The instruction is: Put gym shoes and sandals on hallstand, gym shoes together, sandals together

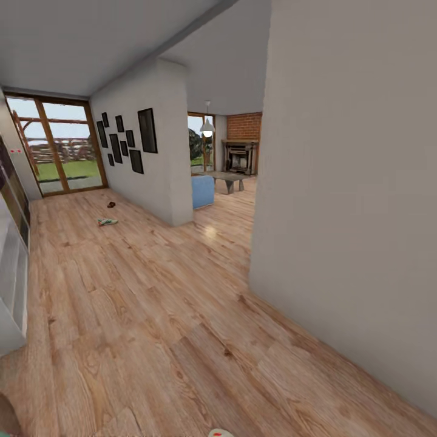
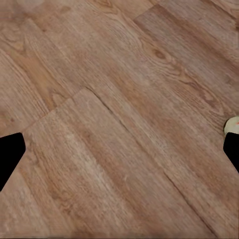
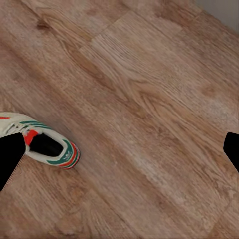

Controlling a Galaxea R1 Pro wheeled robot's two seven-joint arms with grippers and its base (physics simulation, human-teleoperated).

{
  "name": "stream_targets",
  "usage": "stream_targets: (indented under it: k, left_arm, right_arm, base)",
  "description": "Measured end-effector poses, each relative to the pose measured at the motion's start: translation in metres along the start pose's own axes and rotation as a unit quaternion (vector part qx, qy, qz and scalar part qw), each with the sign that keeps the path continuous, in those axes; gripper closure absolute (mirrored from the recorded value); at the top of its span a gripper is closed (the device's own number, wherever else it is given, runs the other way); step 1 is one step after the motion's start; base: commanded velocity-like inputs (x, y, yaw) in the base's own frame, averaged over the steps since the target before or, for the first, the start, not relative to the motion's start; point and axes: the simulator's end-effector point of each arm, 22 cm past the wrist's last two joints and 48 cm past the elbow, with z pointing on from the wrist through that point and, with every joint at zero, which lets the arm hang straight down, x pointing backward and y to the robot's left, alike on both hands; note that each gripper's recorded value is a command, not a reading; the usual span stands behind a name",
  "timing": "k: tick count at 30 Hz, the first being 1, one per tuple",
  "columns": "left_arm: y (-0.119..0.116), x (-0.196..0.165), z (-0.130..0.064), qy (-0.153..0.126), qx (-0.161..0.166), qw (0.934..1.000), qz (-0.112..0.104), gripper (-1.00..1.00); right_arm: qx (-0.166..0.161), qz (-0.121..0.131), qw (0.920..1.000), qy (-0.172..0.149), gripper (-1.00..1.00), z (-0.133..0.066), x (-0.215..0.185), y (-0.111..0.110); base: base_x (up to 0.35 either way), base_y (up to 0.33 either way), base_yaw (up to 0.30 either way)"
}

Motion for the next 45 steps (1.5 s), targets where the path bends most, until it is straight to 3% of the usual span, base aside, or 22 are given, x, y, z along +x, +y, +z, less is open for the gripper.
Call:
stream_targets:
  k: [27,37,45]
  left_arm:
    - [-0.0003,0.0003,0.0000,0.000,0.000,1.0000,0.001,-1.00]
    - [-0.0004,0.0001,0.0000,0.000,0.001,1.0000,0.001,-1.00]
    - [-0.0001,0.0000,0.0000,0.000,0.000,1.0000,0.001,-1.00]
  right_arm:
    - [0.000,0.000,1.0000,0.000,-1.00,0.0000,0.0001,0.0000]
    - [0.000,0.000,1.0000,0.000,-1.00,0.0000,-0.0001,0.0000]
    - [0.000,0.001,1.0000,-0.001,-1.00,0.0000,-0.0005,-0.0001]
  base:
    - [0.000,-0.006,0.279]
    - [0.000,-0.210,0.272]
    - [0.000,-0.231,0.049]
